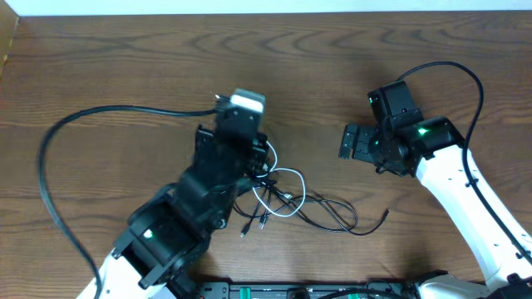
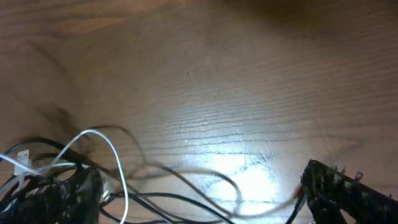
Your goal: Untangle cables
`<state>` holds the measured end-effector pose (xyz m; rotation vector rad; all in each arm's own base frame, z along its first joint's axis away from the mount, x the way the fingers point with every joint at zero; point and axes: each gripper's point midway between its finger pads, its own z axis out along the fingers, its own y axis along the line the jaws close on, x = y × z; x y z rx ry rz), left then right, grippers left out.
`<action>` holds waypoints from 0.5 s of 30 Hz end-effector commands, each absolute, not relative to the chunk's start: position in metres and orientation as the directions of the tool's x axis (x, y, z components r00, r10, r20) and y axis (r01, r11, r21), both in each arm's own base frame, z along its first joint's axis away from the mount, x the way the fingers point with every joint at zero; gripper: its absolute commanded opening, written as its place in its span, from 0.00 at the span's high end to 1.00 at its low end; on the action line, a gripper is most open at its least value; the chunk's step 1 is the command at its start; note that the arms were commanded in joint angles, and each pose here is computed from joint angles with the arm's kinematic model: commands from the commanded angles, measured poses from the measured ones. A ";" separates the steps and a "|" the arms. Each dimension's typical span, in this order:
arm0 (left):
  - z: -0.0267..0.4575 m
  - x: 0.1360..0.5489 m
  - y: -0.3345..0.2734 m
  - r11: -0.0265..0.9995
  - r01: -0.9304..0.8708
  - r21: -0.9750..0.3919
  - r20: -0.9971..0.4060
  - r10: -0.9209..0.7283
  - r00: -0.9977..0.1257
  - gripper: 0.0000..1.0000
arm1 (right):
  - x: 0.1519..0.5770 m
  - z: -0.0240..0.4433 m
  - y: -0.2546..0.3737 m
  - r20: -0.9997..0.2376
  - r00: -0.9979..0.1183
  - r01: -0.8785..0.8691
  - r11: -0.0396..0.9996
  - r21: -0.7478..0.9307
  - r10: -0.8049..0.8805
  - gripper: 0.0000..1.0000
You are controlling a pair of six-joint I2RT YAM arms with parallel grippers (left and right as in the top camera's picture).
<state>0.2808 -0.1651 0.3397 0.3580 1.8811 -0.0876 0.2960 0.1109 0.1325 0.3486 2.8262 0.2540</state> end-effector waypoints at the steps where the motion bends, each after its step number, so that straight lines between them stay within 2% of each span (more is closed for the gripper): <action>1: 0.307 0.276 -0.156 0.973 0.224 0.051 -0.888 0.147 -0.437 0.93 | 0.296 0.131 0.113 -0.252 -0.932 0.212 0.956 0.204 0.260 0.01; 5: 0.266 0.273 -0.137 0.985 0.140 0.097 -0.798 0.161 -0.580 0.92 | 0.300 0.133 0.113 -0.266 -0.928 0.210 0.955 0.209 0.262 0.01; 9: 0.241 0.283 -0.105 0.999 -0.016 0.044 -0.736 0.021 -0.677 0.90 | 0.314 0.139 0.120 -0.314 -0.911 0.191 0.948 0.254 0.268 0.01; 15: 0.198 0.300 -0.088 0.980 -0.010 -0.199 -0.532 -0.117 -0.839 0.85 | 0.320 0.143 0.127 -0.326 -0.903 0.184 0.938 0.294 0.279 0.01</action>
